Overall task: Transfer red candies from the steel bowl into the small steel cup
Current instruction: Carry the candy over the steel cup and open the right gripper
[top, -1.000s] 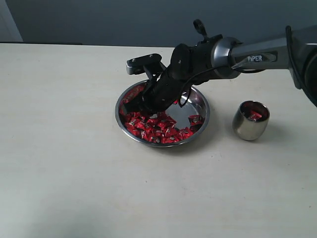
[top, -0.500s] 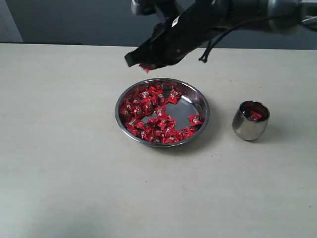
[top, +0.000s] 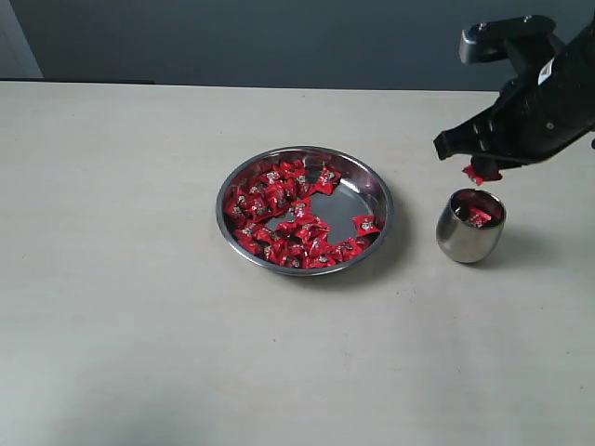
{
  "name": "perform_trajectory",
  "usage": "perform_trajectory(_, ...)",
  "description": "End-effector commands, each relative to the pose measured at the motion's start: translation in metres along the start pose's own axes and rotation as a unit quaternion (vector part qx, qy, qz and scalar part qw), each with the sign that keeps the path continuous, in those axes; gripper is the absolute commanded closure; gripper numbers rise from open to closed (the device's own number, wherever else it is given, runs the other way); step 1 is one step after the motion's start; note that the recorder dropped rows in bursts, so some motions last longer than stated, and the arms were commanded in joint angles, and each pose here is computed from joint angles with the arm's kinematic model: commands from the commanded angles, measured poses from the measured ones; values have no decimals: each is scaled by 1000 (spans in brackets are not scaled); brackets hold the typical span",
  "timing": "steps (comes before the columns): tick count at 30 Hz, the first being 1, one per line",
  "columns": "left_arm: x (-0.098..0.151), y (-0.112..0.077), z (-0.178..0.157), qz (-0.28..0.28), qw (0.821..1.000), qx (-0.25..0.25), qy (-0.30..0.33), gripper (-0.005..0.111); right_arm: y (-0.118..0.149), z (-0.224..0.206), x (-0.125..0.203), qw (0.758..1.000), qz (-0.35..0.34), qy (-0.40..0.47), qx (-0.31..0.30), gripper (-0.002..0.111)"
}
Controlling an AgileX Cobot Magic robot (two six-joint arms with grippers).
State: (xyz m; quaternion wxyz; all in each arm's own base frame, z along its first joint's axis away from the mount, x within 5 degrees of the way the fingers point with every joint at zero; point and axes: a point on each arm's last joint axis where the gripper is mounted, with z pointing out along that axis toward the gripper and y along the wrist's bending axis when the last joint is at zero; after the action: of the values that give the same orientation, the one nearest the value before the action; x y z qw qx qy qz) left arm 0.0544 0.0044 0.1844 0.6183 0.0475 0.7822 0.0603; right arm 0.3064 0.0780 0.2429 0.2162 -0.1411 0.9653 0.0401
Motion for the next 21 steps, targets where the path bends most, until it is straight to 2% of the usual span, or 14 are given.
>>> perform_trajectory(1,-1,0,0,-1,1000,-1,-6,106,-3,11,9,1000,1,-11,6,109)
perform_trajectory(15,-1,0,0,-1,1000,-1,-6,106,-8,47,14,999,-20,38,19,108)
perform_trajectory(21,-1,0,0,-1,1000,-1,-6,106,-9,47,14,999,-27,36,23,81)
